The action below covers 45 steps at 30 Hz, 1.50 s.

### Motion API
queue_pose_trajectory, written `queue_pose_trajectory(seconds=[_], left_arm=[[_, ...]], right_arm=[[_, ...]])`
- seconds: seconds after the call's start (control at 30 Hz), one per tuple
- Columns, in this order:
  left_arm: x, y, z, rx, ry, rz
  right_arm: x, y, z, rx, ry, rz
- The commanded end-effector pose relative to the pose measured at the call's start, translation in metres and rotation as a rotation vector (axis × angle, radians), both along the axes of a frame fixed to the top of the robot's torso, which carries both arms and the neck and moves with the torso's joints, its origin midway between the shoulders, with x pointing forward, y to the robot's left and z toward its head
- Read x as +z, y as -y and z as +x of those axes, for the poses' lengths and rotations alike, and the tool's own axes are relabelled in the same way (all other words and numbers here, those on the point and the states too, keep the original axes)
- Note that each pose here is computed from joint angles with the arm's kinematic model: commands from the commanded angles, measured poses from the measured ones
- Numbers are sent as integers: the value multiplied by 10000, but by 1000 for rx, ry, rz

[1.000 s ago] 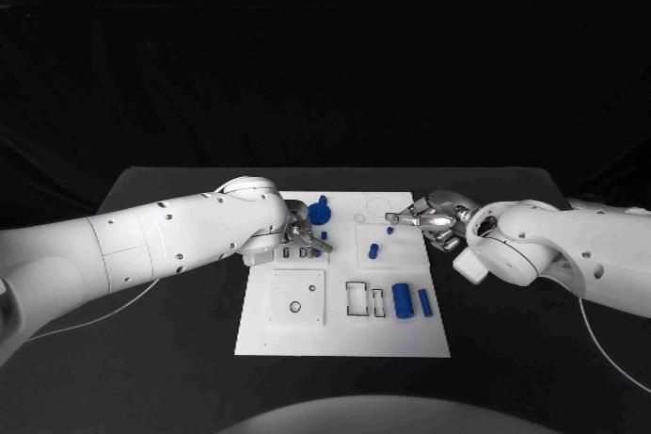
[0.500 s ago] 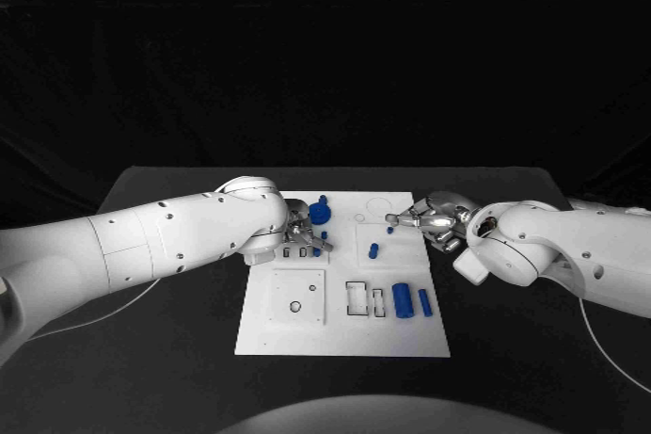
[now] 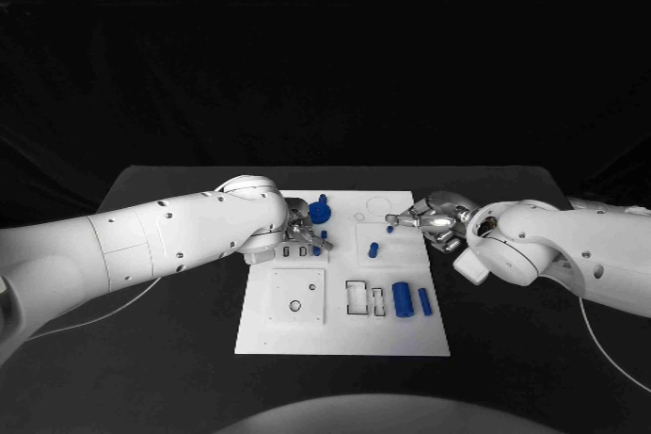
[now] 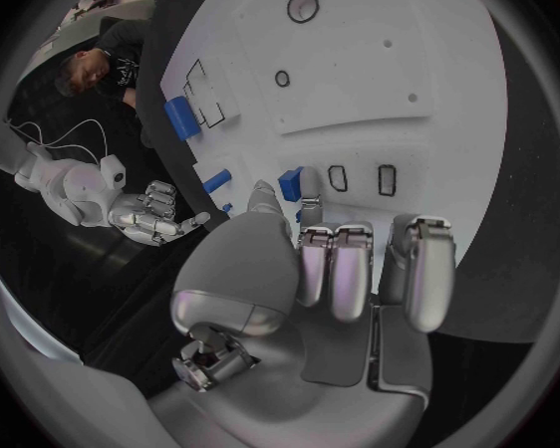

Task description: Assemble the parts on the task board

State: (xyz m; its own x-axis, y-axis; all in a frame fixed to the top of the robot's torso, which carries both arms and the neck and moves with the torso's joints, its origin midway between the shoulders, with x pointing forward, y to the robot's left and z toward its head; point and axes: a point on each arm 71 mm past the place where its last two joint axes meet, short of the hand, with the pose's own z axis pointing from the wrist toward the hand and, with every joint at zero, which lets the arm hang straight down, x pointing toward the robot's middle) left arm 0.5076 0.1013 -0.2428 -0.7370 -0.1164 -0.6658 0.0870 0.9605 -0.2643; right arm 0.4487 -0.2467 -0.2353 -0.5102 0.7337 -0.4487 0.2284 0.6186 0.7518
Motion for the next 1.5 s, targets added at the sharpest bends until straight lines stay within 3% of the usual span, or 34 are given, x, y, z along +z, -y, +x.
queue_pose_trajectory(seconds=[0.03, 1.5], left_arm=[[4, 22, -4, -9, -1, -12], [-13, 25, 2, -16, -18, 5]], right_arm=[[-10, -9, -8, 18, -7, -8], [-24, 1, -17, 18, -16, -15]])
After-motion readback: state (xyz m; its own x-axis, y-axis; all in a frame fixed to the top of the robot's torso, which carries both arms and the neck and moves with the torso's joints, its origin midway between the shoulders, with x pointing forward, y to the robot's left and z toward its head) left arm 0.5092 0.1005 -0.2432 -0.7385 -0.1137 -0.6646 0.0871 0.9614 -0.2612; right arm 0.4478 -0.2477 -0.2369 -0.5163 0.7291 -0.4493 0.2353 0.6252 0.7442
